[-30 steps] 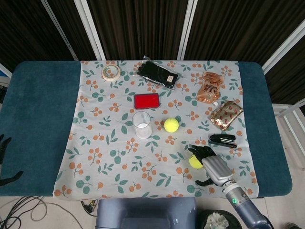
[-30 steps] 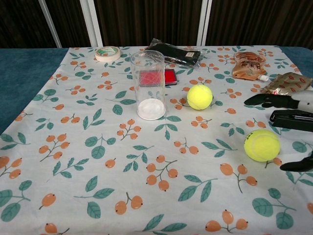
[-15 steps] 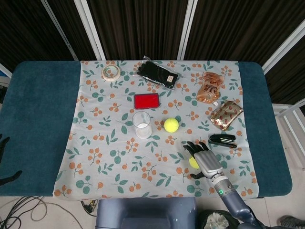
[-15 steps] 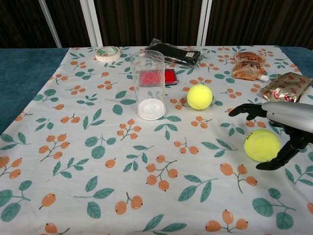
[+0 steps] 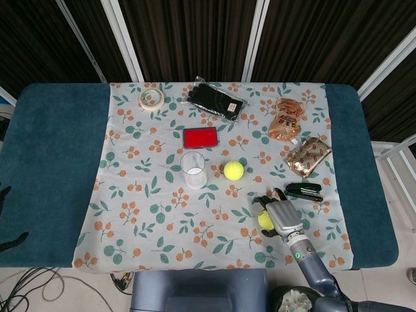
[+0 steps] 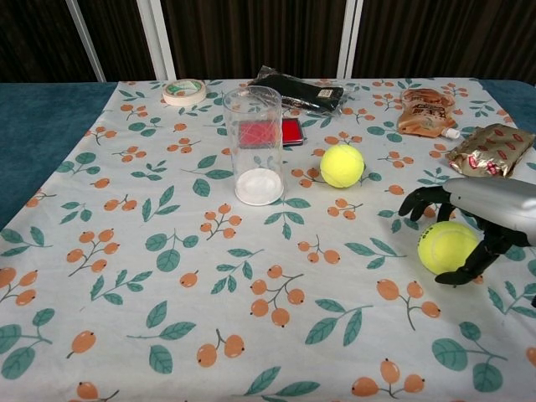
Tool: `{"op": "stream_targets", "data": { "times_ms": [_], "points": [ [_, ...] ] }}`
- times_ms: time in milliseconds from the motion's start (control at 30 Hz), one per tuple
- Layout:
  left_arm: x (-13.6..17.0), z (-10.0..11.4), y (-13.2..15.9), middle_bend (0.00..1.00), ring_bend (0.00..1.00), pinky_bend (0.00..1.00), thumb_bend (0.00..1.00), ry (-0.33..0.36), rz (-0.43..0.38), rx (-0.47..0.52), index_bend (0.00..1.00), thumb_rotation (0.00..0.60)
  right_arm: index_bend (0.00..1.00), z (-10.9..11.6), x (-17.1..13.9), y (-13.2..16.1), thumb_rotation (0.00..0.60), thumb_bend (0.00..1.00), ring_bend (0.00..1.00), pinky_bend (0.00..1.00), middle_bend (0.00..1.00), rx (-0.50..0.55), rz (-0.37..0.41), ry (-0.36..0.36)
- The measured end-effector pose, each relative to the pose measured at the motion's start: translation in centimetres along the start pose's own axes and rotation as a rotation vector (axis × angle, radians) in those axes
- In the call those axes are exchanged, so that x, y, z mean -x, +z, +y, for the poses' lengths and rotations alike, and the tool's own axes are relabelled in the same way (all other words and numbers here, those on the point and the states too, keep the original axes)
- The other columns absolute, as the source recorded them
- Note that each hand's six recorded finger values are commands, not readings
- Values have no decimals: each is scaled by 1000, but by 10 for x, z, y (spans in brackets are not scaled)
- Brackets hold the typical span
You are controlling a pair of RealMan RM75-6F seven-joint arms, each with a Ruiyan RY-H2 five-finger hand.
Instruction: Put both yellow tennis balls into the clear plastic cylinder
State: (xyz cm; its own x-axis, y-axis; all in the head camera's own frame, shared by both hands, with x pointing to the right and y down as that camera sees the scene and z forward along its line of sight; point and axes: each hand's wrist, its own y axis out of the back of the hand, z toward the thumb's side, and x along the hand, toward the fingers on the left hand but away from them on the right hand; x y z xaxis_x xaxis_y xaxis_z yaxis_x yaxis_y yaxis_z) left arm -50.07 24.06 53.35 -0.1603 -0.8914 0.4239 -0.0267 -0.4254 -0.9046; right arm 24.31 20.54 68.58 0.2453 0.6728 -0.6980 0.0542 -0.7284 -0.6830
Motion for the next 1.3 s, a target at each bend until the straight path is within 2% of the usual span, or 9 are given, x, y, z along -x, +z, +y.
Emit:
{"op": "stream_targets", "data": {
  "times_ms": [167,400,667,800,967,1067,1300],
  "points": [
    [0,0,0,0,0,20,38,-5,-1,-2,122,600,320,0,2,-1,600,482,514,0,328,-26,-4,-3],
    [1,0,0,0,0,22,37,-7,2,-2,131,600,433,6,4,-1,600,660,606,0,447,-6,-13,-16],
    [1,2,-1,0,0,24,37,-8,4,6,130,600,452,32,12,4,600,666,612,0,451,-8,-14,-82],
    [1,3,-3,0,0,25,37,-4,10,10,130,600,452,64,24,7,600,666,612,0,452,5,-7,-133],
    [1,1,-1,0,0,27,37,-11,8,5,130,600,452,120,43,13,600,666,612,0,452,40,-10,-200],
    [1,2,-1,0,0,28,37,-6,8,6,130,600,452,145,52,20,600,667,612,0,451,54,-12,-204],
    [2,3,-2,0,0,28,38,-6,11,10,130,600,452,184,71,44,600,667,611,0,452,84,0,-189]
  ]
}}
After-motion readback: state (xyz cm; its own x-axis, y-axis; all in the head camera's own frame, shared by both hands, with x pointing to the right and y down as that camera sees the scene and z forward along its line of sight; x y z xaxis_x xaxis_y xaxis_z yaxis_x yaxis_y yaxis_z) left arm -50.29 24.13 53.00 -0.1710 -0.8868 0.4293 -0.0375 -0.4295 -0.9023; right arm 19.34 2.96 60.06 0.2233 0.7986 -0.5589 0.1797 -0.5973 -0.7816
